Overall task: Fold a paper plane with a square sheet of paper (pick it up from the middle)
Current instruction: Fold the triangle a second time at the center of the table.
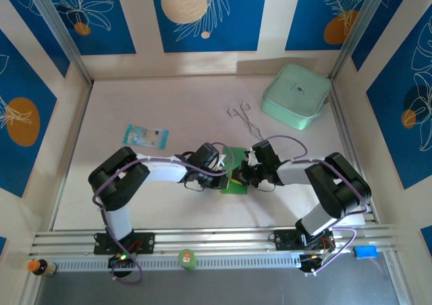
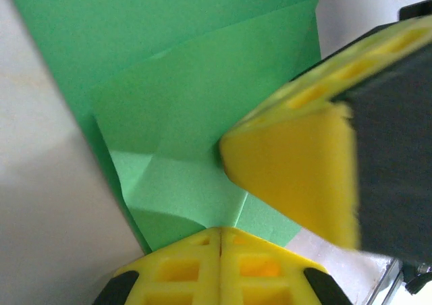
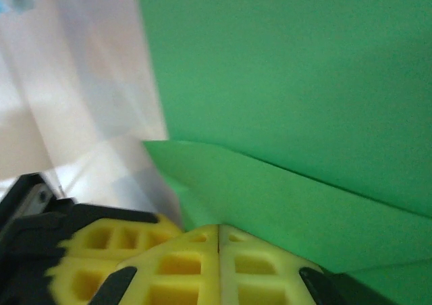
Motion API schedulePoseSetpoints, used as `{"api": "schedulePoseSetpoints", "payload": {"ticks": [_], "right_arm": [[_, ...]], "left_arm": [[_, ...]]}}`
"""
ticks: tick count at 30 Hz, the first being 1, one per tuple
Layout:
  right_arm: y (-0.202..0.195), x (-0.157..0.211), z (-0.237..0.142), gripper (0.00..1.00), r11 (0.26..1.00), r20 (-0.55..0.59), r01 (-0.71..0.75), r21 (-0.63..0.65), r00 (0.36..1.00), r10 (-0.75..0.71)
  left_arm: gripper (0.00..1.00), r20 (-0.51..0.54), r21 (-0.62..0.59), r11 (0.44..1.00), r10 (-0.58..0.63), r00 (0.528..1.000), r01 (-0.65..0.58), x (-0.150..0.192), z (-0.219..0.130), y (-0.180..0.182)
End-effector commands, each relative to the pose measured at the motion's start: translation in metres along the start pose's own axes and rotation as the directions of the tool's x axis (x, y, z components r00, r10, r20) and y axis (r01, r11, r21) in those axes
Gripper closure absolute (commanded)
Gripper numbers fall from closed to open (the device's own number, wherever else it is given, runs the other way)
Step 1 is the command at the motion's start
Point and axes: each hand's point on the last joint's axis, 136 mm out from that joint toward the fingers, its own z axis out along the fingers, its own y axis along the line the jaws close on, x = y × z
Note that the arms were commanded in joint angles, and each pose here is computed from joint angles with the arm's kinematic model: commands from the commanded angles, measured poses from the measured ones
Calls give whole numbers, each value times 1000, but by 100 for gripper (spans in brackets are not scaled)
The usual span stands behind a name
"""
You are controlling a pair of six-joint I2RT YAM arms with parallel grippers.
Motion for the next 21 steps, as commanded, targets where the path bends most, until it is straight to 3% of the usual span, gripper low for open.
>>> {"api": "schedulePoseSetpoints", "payload": {"ticks": [1, 10, 21], "right_arm": [[-28, 7, 3, 100, 996, -9, -64, 68, 998, 64], [-19, -22, -13, 100, 998, 54, -56, 5, 997, 56], [-37, -59, -41, 100, 995, 160, -102, 2, 982, 100]], "left_arm": [[100, -108, -166, 984, -90, 990, 72, 38, 8, 48], [100, -133, -183, 981, -83, 988, 58, 43, 9, 53], [100, -137, -175, 982, -89, 987, 65, 45, 11, 53]]}}
